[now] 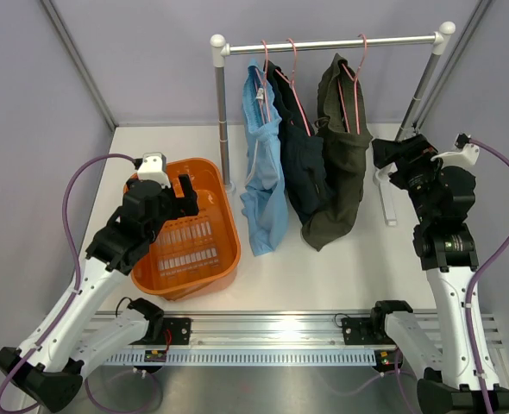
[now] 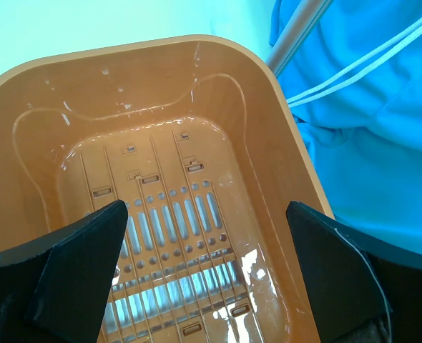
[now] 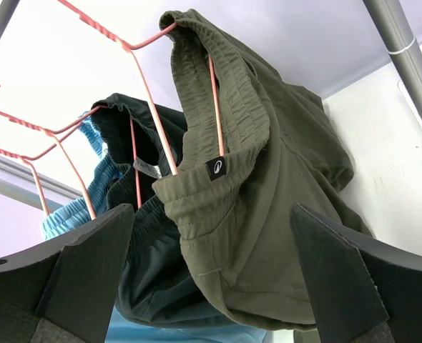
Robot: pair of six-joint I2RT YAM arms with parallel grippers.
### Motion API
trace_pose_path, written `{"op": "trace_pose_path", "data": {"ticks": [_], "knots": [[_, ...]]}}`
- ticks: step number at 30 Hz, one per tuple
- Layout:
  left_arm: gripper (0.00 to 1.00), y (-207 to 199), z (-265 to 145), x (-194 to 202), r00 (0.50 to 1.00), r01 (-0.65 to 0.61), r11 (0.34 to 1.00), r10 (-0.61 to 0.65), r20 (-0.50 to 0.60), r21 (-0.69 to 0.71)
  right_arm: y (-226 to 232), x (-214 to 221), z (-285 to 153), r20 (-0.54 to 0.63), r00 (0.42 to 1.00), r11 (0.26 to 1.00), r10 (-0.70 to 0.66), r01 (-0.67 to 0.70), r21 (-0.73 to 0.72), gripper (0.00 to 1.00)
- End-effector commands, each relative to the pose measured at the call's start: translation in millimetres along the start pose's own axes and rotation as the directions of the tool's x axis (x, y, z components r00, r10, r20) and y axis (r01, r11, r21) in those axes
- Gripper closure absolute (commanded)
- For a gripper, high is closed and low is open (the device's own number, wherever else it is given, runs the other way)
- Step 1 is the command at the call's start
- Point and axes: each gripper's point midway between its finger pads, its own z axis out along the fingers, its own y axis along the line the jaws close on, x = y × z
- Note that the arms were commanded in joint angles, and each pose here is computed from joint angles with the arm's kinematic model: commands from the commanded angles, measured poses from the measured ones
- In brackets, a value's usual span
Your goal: Remove the shorts from the hanger
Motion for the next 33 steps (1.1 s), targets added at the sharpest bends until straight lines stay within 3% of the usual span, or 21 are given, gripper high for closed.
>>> {"op": "trace_pose_path", "data": {"ticks": [1,9,14,19,24,29,33], "knots": [[0.01,-6,-7,-32,0.994,0.047,0.999,-0.049,0.094,0.019,10,-24,-11,0.073,0.997,0.999,-0.036,0.037,-0.008,0.01],[0.01,-7,-8,-32,0.994,0.048,0.999,-0.050,0.094,0.027,9,-43,-14,0.081,0.986,0.988,-0.144,0.139,0.064,0.01],[0.01,-5,-14,-36,0.993,0.050,0.998,-0.053,0.109,0.030,39,-74,-11,0.134,0.974,0.983,-0.182,0.182,0.013,0.00],[0.01,-7,-16,-38,0.992,0.049,0.998,-0.054,0.116,0.045,65,-105,16,0.147,0.954,0.965,-0.260,0.264,-0.004,0.01],[0.01,-8,-19,-40,0.991,0.049,0.997,-0.055,0.119,0.054,71,-100,66,0.056,0.953,0.953,-0.299,0.301,-0.025,0.01],[0.01,-8,-22,-42,0.990,0.052,0.997,-0.059,0.128,0.060,80,-102,100,0.067,0.943,0.941,-0.326,0.331,-0.075,0.10],[0.01,-8,-24,-45,0.989,0.052,0.997,-0.061,0.138,0.064,71,-85,133,-0.017,0.938,0.936,-0.346,0.344,-0.082,0.21]]}}
